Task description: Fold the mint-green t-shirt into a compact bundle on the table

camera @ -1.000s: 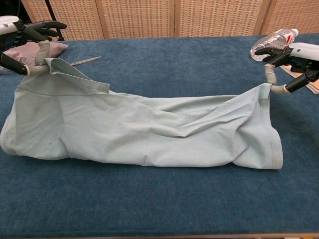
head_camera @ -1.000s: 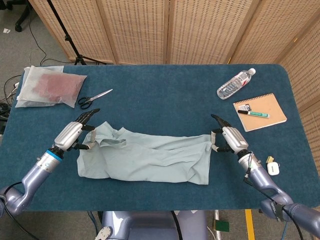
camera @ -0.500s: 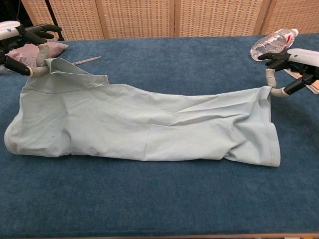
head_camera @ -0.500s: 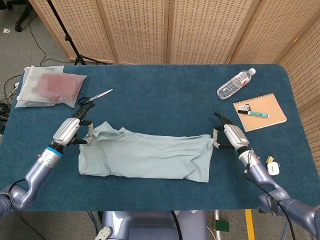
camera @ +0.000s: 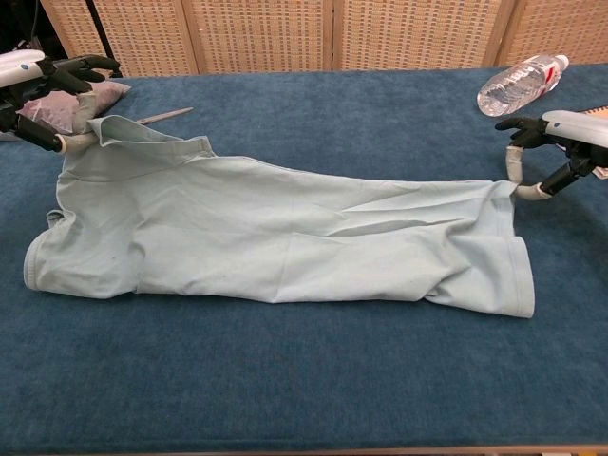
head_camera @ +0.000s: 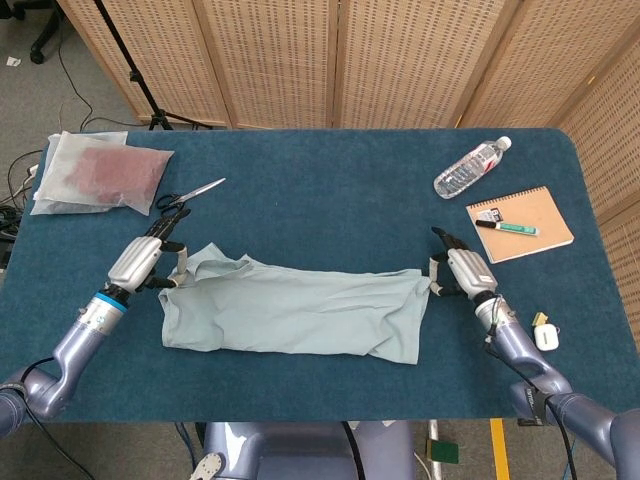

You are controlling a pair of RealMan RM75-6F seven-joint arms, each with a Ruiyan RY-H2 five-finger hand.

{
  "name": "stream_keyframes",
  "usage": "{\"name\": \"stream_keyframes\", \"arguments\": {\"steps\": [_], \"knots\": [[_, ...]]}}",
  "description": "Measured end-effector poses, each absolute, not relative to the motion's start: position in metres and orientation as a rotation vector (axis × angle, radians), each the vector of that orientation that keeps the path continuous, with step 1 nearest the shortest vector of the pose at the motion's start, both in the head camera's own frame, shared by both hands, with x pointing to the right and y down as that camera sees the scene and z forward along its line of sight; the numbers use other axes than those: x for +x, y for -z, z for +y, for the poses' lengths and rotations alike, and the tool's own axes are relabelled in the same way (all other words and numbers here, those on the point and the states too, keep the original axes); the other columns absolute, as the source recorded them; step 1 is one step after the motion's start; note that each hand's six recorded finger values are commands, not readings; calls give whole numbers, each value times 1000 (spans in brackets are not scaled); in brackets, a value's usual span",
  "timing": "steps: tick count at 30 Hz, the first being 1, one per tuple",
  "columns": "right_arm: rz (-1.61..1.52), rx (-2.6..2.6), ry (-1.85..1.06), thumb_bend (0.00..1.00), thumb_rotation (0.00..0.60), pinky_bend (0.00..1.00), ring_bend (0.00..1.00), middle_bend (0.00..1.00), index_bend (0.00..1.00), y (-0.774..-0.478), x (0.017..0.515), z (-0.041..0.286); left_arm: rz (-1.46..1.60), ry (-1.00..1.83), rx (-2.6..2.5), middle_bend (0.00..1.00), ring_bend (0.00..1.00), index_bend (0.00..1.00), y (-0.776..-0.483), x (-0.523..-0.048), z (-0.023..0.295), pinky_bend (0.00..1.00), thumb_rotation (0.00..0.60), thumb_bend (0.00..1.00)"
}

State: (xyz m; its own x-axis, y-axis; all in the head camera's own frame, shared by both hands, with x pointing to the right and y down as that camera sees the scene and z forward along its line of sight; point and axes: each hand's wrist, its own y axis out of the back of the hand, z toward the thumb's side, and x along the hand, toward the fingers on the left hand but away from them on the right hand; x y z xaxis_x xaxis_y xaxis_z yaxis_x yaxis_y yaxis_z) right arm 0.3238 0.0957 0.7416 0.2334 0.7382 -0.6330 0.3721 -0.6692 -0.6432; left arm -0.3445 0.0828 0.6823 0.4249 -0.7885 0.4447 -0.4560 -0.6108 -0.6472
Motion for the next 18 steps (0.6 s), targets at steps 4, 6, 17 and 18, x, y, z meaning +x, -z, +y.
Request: {"name": "stream_keyframes", "arguments": {"steps": [4, 6, 17, 18], "knots": [[-996, -2092, -1445, 0, 600, 70, 0, 0, 0, -740, 328, 94, 1052, 1048, -2252, 0, 0, 743, -684, -345, 83, 0, 600, 512], [-986, -2072, -1451, 0, 600, 70, 0, 0, 0, -738, 329, 94, 1047, 1055, -2252, 0, 0, 743, -685, -345, 84, 0, 600, 511], [-1046, -2013, -1375, 0, 600, 70, 0, 0, 0, -698, 327, 91, 1045, 1109, -2220, 0, 0, 743, -693, -350, 83, 0, 600, 511], [-1051, -2012, -1368, 0, 600, 70, 0, 0, 0, -694, 327, 91, 1042, 1118, -2215, 0, 0, 743, -694, -351, 83, 0, 600, 511]]}}
